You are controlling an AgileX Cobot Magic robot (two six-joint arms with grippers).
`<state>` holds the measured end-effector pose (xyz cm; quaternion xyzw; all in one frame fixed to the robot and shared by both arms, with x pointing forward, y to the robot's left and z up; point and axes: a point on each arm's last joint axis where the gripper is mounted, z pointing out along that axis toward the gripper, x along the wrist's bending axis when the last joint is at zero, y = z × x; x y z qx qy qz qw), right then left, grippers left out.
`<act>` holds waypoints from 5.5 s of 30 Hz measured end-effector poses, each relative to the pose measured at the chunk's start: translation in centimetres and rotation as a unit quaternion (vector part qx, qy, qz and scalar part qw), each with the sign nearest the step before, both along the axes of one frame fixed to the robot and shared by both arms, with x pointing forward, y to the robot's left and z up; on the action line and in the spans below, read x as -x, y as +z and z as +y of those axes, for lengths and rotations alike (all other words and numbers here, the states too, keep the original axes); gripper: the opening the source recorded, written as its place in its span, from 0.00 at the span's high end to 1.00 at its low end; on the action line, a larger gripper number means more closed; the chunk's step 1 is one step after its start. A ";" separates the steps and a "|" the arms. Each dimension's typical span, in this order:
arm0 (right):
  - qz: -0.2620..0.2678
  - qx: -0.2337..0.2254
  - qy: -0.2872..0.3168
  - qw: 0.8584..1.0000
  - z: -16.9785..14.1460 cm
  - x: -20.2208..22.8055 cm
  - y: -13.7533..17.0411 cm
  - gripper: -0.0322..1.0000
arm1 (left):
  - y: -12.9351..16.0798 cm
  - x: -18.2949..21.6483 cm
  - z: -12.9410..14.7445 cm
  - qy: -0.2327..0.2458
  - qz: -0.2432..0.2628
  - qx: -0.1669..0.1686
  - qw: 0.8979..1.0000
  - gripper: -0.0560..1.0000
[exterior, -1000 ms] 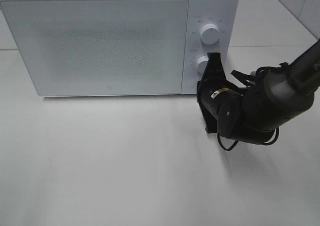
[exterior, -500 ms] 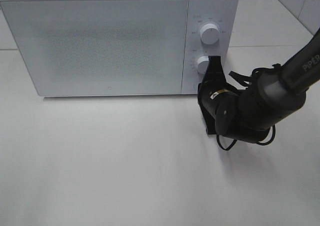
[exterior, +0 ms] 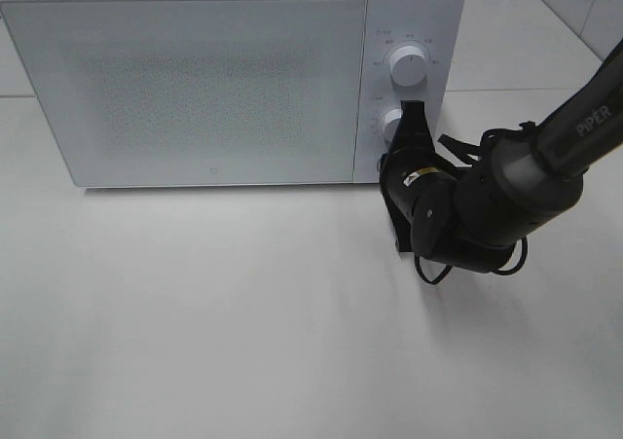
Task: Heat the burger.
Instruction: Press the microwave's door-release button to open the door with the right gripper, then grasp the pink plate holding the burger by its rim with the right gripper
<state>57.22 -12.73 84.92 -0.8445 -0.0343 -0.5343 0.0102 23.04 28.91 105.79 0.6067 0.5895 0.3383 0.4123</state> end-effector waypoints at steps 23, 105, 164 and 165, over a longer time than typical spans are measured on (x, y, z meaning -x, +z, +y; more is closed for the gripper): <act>0.002 -0.008 -0.017 1.000 0.5 -1.4 0.1 0.97 | 0.0 0.0 0.0 0.000 0.000 0.000 1.000 0.01; 0.098 0.364 0.460 0.804 -2.2 8.3 9.4 0.95 | 0.0 0.0 0.0 0.000 0.000 0.000 1.000 0.01; -0.127 0.723 0.667 -0.130 0.8 8.2 13.7 0.13 | 0.0 0.0 0.0 0.000 0.000 0.000 1.000 0.01; -0.127 0.723 0.667 -0.130 0.8 8.2 13.7 0.13 | 0.0 0.0 0.0 0.000 0.000 0.000 1.000 0.01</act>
